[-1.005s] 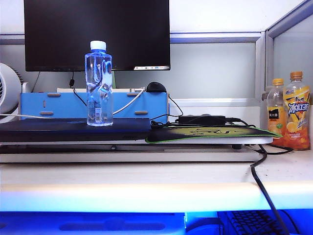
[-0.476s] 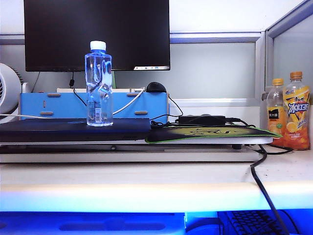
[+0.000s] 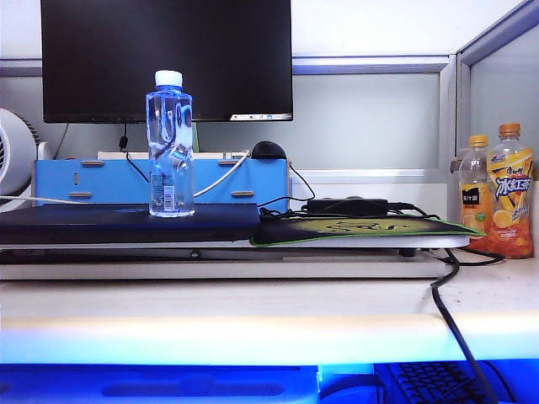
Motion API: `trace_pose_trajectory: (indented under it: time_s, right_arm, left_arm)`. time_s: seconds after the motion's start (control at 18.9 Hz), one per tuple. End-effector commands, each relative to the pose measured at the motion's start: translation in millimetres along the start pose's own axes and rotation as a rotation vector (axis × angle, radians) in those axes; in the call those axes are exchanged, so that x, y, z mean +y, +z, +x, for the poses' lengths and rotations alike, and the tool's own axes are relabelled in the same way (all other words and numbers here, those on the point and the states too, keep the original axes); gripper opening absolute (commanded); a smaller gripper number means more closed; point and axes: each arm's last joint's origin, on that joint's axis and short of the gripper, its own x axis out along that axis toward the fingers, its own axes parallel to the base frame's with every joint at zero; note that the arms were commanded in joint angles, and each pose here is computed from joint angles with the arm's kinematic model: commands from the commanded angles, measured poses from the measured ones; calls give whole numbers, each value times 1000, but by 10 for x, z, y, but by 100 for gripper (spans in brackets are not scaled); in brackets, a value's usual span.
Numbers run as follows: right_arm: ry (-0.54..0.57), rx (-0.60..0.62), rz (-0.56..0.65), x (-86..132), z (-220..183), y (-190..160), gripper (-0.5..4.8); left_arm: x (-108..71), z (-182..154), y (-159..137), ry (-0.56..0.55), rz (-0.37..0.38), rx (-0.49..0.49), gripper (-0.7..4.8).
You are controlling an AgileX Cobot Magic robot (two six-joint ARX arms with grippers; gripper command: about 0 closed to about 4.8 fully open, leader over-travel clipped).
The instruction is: Pick up the mineral water bottle and place it on the laptop.
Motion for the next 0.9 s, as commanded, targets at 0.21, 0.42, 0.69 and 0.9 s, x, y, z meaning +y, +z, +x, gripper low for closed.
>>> trace_pose_trajectory:
  time_s: [0.21, 0.42, 0.69, 0.9]
  right_arm:
    - [-22, 28, -27, 212, 196, -1123, 35]
    - [-110, 105, 57, 227, 101, -1734, 35]
    - [-162, 126, 156, 276, 12, -2232, 36]
    - [-142, 181, 185, 310, 52, -2405, 35]
  left_arm:
    - [-1, -1, 2, -4, 2, -3, -2]
    - [-1, -1, 2, -4, 1, -3, -2]
    - [-2, -1, 1, -4, 2, -1, -2]
    - [-1, -1, 0, -3, 2, -1, -2]
